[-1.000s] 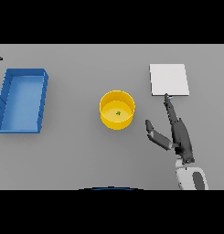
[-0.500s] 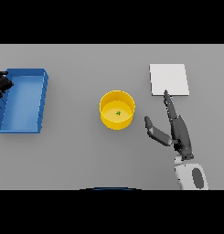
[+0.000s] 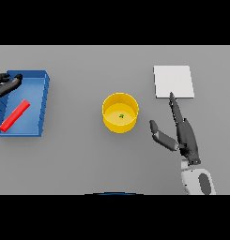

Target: Pick up the red beaker and tilt it to pour out 1 green nut into yellow bowl. Pick up the yellow bowl and place it on the metallic measuring scale.

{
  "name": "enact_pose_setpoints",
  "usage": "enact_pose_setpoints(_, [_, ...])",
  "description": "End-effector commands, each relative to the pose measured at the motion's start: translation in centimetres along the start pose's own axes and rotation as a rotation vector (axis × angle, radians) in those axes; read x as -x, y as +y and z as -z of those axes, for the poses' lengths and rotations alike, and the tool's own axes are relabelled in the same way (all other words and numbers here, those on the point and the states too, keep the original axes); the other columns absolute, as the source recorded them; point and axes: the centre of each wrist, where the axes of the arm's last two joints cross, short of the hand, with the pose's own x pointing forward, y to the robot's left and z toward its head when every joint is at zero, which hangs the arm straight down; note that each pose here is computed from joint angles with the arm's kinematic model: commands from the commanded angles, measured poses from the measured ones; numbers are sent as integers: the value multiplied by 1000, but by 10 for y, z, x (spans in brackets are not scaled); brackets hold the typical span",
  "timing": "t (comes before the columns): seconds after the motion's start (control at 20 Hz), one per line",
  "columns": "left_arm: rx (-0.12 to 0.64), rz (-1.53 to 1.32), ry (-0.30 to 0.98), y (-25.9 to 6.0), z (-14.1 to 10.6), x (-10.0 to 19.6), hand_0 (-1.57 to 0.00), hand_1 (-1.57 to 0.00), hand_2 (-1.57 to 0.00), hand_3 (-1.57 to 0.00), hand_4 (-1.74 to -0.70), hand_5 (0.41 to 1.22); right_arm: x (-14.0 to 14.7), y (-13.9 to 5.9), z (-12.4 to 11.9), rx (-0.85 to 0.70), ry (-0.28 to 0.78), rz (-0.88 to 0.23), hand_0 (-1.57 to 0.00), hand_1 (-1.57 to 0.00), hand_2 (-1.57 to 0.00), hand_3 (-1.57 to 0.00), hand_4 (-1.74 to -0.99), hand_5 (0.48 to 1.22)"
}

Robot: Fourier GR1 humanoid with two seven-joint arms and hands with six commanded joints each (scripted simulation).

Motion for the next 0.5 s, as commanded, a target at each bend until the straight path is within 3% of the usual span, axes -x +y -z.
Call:
enact_pose_setpoints(0.0, [-11, 7, -5, -1, 2, -2, -262, -231, -219, -185, -741, 648, 4, 1, -1, -5, 20, -3, 1, 1, 1, 1, -1156, 690])
enact_pose_setpoints(0.3, [-84, -9, -45, -5, 8, -2, -68, -60, -57, -48, -708, 658, 0, 4, -3, -3, 37, -45, 1, 1, 1, 1, -1175, 672])
enact_pose_setpoints(0.45, [-107, -35, -89, -5, 9, -2, -34, -30, -29, -24, -710, 679, -5, 4, 4, -80, 5, -123, 1, 1, 1, 1, -1132, 703])
